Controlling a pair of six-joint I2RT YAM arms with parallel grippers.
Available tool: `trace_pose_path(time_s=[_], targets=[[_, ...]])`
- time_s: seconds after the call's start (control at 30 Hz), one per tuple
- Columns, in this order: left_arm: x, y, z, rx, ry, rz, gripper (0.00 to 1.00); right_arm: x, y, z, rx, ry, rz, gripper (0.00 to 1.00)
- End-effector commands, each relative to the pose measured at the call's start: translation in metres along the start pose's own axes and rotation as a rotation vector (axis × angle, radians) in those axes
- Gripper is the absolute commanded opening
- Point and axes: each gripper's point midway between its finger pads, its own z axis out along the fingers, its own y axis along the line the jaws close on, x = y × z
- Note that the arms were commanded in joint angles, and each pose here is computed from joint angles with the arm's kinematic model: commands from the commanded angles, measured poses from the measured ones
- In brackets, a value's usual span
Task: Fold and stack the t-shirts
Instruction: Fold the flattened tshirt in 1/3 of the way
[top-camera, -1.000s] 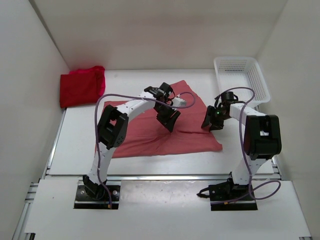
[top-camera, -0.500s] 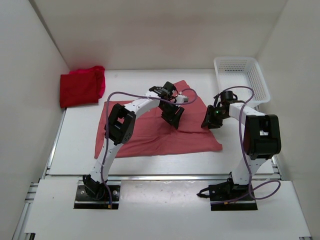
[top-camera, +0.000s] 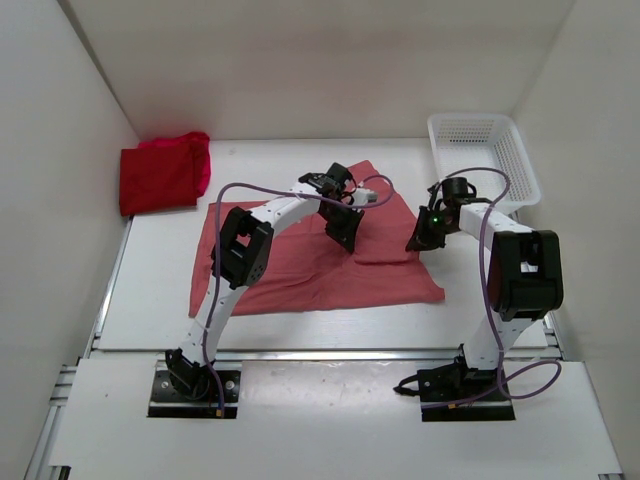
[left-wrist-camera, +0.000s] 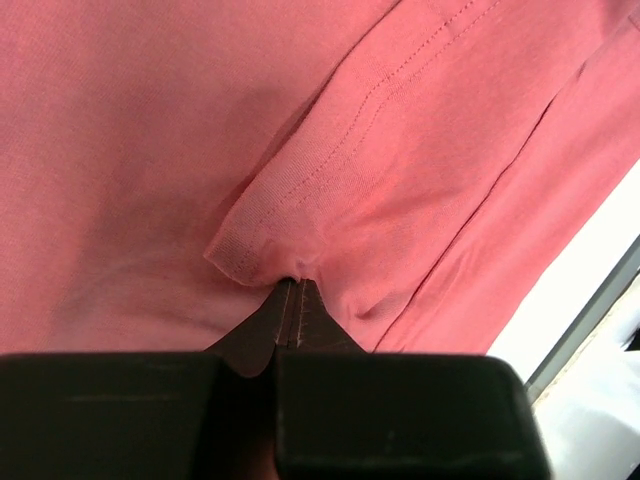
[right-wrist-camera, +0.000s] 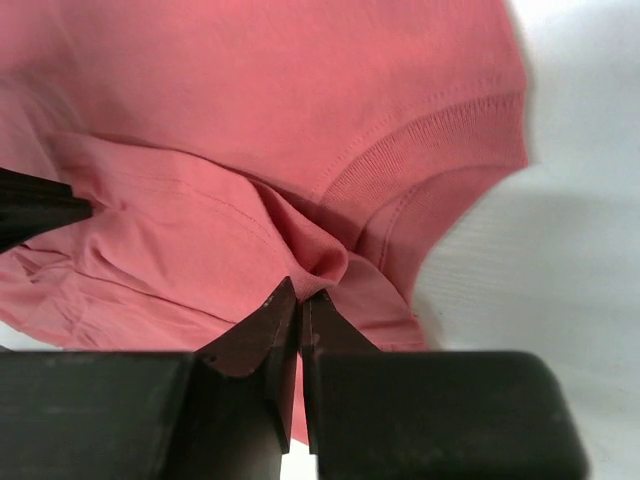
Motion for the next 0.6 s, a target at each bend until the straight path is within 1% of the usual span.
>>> trace_pose_path(time_s=[0.0, 0.1, 0.2, 0.3, 0.33, 0.5, 0.53, 0.57], targets=[[-0.028, -0.011, -0.025, 0.02, -0.089, 0.04, 0.0, -0.024, 0.018, -0.015, -0.037, -0.081, -0.072, 0.0], [-0.038, -0.01, -0.045, 0.006, -0.136, 0.062, 0.01, -0.03, 0.019, -0.017, -0.031, -0.115, -0.099, 0.0], [-0.048, -0.006, -0.062, -0.016, -0.189, 0.052, 0.01, -0.043, 0.023, -0.018, -0.056, -0.157, -0.096, 0.0], [-0.049, 0.003, -0.065, -0.033, -0.198, 0.045, 0.01, -0.058, 0.023, -0.011, -0.073, -0.183, -0.101, 0.0], [-0.048, 0.002, -0.06, -0.034, -0.189, 0.065, 0.02, -0.059, 0.019, -0.006, -0.073, -0.175, -0.087, 0.01], [-0.041, 0.004, -0.056, -0.046, -0.17, 0.061, 0.02, -0.074, 0.021, 0.007, -0.088, -0.18, -0.113, 0.0], [-0.039, 0.002, -0.052, -0.044, -0.161, 0.061, 0.03, -0.077, 0.023, 0.009, -0.099, -0.182, -0.108, 0.01], [-0.039, 0.004, -0.052, -0.052, -0.162, 0.061, 0.03, -0.078, 0.025, 0.01, -0.103, -0.185, -0.121, 0.04]])
